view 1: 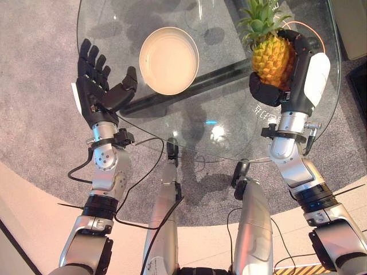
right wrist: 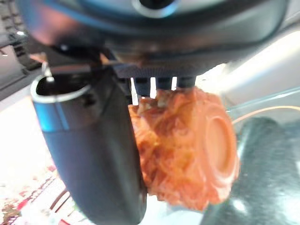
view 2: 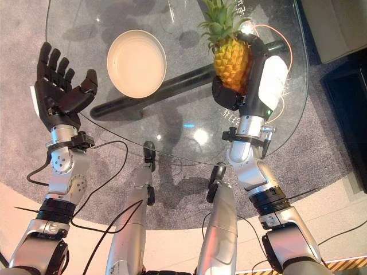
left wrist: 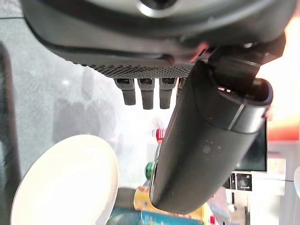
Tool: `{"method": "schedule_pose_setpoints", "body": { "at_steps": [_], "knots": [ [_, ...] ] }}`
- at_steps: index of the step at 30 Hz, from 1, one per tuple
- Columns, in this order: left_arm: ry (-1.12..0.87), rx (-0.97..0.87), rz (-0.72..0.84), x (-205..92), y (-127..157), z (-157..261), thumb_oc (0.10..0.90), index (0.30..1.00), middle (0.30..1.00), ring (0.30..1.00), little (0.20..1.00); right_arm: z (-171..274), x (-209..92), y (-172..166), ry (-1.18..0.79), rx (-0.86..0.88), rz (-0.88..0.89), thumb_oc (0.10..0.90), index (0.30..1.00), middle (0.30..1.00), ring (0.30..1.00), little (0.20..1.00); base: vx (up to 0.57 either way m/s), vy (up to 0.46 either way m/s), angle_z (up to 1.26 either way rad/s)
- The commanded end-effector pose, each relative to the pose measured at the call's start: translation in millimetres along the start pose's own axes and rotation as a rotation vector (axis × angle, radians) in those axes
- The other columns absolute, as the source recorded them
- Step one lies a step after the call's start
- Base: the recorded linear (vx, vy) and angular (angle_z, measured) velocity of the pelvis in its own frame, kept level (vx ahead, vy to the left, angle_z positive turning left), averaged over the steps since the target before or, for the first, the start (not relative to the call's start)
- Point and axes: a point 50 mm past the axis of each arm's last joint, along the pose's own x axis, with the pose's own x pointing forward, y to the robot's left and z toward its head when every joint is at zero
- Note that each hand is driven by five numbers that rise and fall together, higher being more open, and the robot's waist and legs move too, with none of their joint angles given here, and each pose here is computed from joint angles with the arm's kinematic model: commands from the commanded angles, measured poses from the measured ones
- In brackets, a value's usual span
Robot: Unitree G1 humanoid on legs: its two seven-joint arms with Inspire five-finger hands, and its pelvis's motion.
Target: Pick up the fruit to the plate
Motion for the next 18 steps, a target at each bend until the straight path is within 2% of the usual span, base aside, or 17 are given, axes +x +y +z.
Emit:
{"method": "schedule_pose_setpoints", "body": {
  "at_steps": [1, 18],
  "knots": [
    [-0.208, -0.115, -0.141, 19.3, -30.3, 49.3, 0.800, 0.900, 0.900, 0.900, 0.900, 61.7, 34.9, -38.4, -0.305, 0.152, -0.236, 0.100, 0.300, 0.300, 0.300, 0.200, 0.00, 0.000, 0.00],
    [-0.043, -0.411, -0.302, 14.6, -71.6, 39.3, 0.800, 0.900, 0.900, 0.900, 0.900, 105.4, 32.2, -36.2, -0.457, 0.302, -0.178, 0.100, 0.300, 0.300, 0.300, 0.200, 0.00, 0.000, 0.00]
  ]
}}
